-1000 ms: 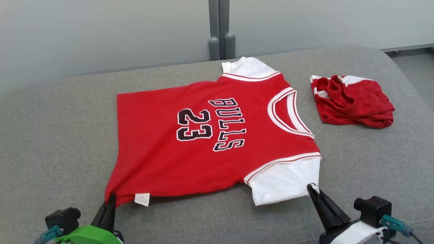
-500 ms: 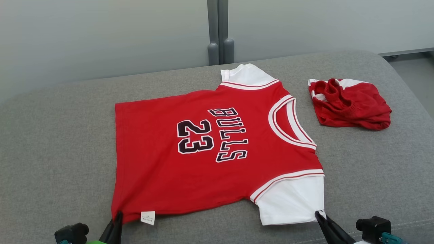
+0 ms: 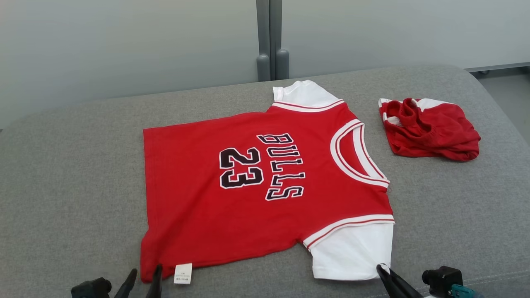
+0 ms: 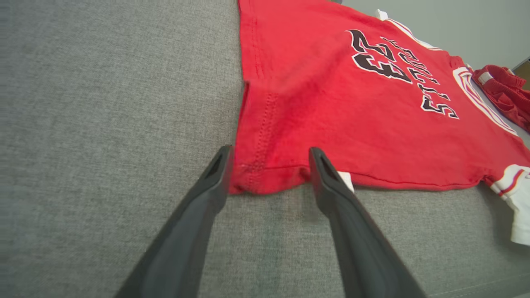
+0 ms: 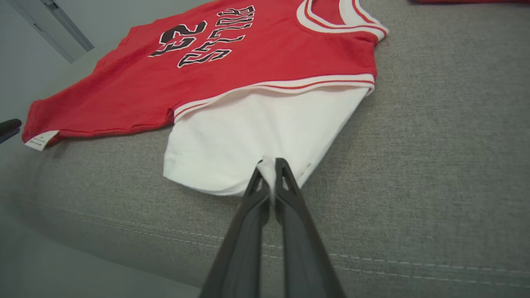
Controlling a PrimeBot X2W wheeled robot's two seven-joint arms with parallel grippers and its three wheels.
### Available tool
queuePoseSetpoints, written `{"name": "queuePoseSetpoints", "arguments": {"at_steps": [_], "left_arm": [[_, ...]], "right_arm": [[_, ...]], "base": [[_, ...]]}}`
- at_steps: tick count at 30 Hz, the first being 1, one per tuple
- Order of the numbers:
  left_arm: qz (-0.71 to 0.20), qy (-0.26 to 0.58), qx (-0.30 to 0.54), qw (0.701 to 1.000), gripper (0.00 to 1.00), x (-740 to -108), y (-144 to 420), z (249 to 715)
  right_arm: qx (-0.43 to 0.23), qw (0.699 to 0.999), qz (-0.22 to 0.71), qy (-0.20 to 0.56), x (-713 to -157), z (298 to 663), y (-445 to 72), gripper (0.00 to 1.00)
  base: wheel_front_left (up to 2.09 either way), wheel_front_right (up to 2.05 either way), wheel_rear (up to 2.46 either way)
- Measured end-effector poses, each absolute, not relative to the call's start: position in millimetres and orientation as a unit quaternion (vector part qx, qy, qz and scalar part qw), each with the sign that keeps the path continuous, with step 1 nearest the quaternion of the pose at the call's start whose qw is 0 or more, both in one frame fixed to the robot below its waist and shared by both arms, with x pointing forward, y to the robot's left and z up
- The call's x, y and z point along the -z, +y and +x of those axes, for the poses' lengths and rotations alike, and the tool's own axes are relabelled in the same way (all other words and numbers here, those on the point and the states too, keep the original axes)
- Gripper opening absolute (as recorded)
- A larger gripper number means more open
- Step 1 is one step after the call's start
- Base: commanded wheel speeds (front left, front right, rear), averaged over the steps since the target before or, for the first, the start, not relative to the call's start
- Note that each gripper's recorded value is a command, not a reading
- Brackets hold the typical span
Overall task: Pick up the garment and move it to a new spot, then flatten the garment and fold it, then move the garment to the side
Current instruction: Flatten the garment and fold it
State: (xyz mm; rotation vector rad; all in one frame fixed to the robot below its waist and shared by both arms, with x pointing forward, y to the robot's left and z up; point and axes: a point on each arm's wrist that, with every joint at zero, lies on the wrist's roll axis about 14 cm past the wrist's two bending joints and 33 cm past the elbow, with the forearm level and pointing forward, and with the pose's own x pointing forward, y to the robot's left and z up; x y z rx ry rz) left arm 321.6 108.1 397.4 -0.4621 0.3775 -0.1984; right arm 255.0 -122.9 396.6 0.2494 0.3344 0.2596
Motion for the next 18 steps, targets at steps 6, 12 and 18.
{"name": "queuePoseSetpoints", "arguments": {"at_steps": [6,12,18], "left_arm": [[-0.227,0.182,0.079,0.953,1.00,-397.2,119.9,325.4],[-0.233,0.168,0.072,0.955,1.00,-404.5,123.7,331.4],[-0.243,0.132,0.087,0.957,1.00,-426.4,114.8,343.7]], "right_arm": [[-0.124,0.970,0.125,0.171,-393.3,255.8,-123.6,0.35],[-0.114,0.970,0.127,0.172,-391.8,256.7,-128.1,0.91],[-0.103,0.973,0.119,0.170,-392.1,258.0,-140.2,1.00]], "base": [[0.00,0.00,0.00],[0.00,0.00,0.00],[0.00,0.00,0.00]]}}
